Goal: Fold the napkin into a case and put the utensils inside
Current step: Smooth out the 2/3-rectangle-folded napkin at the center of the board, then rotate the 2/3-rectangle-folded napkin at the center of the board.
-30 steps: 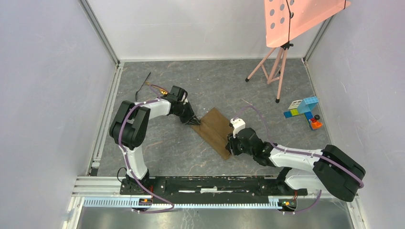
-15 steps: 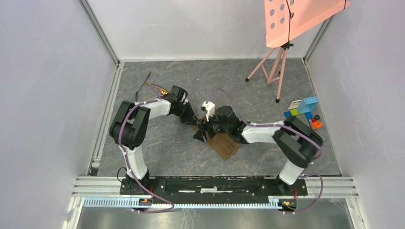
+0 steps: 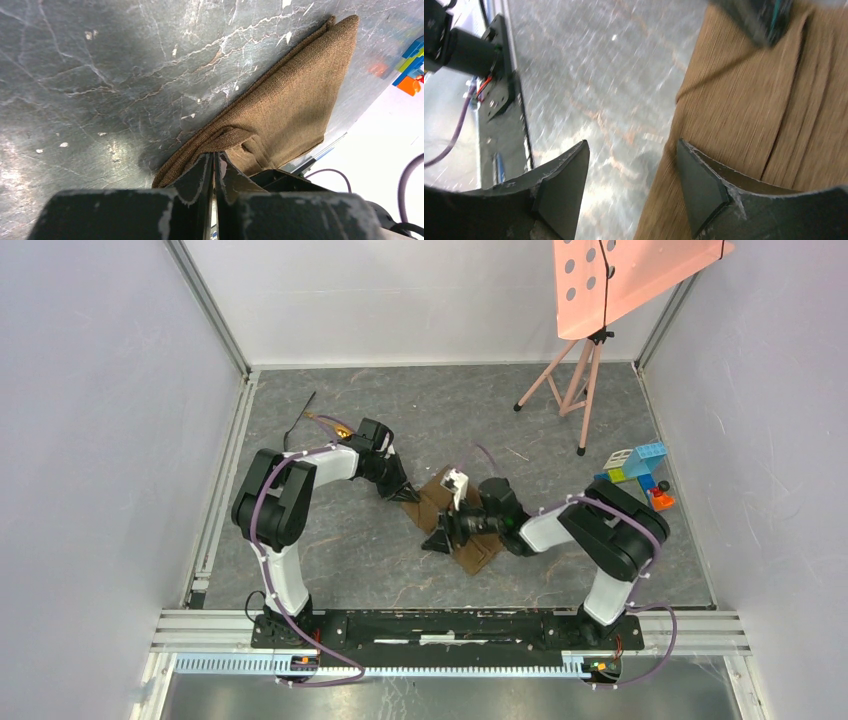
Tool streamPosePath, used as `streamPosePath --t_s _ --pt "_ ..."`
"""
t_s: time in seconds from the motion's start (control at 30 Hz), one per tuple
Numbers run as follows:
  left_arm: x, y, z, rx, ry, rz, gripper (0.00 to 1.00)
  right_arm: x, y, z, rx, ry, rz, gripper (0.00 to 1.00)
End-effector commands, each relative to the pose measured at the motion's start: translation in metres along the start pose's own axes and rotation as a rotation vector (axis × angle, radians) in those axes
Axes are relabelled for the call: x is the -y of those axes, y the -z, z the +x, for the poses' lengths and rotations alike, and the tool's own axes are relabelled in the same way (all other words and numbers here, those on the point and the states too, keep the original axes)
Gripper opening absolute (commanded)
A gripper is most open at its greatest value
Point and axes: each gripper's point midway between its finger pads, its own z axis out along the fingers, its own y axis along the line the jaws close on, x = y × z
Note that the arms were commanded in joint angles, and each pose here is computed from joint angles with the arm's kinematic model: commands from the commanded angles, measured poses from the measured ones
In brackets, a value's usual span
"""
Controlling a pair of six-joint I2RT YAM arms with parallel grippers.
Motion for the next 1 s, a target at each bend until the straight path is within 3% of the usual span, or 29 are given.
streamPosePath --t_s 0.0,0.47,0.73,0.9,0.97 --pt "-0.027 -0.012 0.004 -0.021 -0.028 -0.097 0.10 -0.024 0.031 0.032 -0.034 -0.051 -0.058 0.71" --pt "-0.016 -0.009 0.000 -0.017 -0.051 -0.074 0.10 -0.047 0.106 0.101 -0.087 -0.124 0.030 0.70" --pt "0.033 0.019 0.004 -0.020 -0.150 0.017 0.19 -0.023 0.111 0.007 0.006 0.054 0.233 0.58" --pt "0.059 0.054 0.005 0.018 -0.218 0.062 0.26 0.014 0.104 -0.019 0.000 -0.003 0.357 0.36" --pt "0.058 0.065 0.007 0.034 -0.241 0.047 0.28 0.020 0.097 -0.022 -0.016 -0.028 0.358 0.34"
